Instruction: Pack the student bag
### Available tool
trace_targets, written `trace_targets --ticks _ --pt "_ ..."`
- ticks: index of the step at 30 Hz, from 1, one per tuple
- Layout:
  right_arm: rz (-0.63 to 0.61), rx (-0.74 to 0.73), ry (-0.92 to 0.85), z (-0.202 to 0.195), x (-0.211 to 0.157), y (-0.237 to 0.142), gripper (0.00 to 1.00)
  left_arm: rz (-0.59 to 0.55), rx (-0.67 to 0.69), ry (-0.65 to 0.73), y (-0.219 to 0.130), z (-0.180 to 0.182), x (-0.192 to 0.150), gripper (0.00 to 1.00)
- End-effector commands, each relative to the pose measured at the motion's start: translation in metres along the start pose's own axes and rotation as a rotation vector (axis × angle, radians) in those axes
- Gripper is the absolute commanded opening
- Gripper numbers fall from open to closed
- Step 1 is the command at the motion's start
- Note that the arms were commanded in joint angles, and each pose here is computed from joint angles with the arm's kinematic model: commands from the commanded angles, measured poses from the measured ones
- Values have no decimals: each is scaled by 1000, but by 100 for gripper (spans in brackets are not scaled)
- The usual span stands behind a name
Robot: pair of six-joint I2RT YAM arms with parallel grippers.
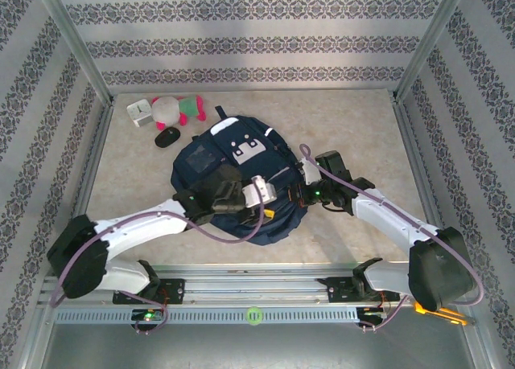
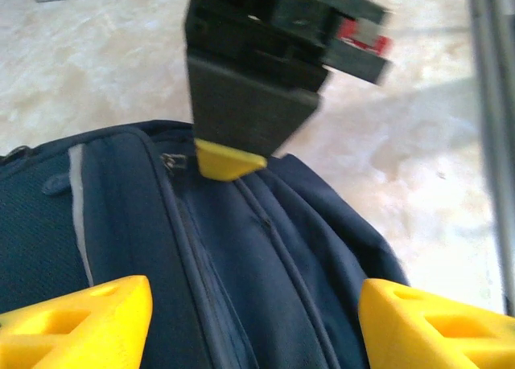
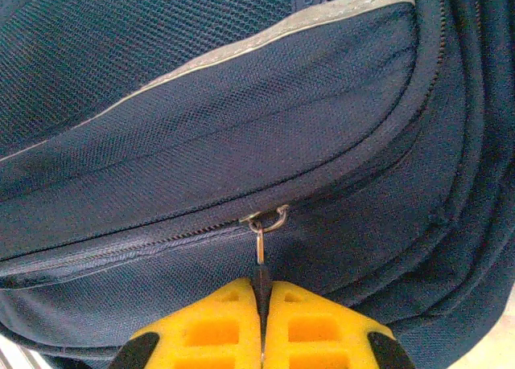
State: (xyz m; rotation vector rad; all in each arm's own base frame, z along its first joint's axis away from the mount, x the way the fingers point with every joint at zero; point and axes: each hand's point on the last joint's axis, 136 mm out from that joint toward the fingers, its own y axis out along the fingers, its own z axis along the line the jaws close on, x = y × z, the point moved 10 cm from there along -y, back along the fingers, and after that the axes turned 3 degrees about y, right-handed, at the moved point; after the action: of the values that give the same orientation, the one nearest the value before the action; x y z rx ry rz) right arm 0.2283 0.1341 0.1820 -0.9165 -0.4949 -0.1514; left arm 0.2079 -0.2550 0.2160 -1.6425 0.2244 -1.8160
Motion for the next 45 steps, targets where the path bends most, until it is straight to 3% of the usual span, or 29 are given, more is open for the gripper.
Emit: trace_targets --ticks 1,3,11,13,18,23,27,36,45 --pt "-24 15 -22 4 2 -3 0 -3 181 -33 18 17 14 68" --pt "-25 18 -22 5 2 -3 0 12 228 -30 31 23 11 66" --pt "-33 9 -17 4 2 -5 0 101 222 5 58 29 4 43" --pt "-59 -61 72 -14 3 -9 0 65 135 74 46 18 -2 0" --pt "-95 -116 151 -34 5 -10 0 16 -114 140 12 4 -24 0" --pt "-91 -158 202 -50 8 -8 0 -40 -193 104 -24 9 -38 0" --pt "-108 -80 182 -44 12 -4 0 -57 -245 119 -40 7 -46 0" --pt "-110 -42 145 -28 17 16 0 -120 -443 190 -41 -5 -45 0" --pt "-214 -101 162 -29 42 26 0 -118 -495 224 -40 -9 -44 0"
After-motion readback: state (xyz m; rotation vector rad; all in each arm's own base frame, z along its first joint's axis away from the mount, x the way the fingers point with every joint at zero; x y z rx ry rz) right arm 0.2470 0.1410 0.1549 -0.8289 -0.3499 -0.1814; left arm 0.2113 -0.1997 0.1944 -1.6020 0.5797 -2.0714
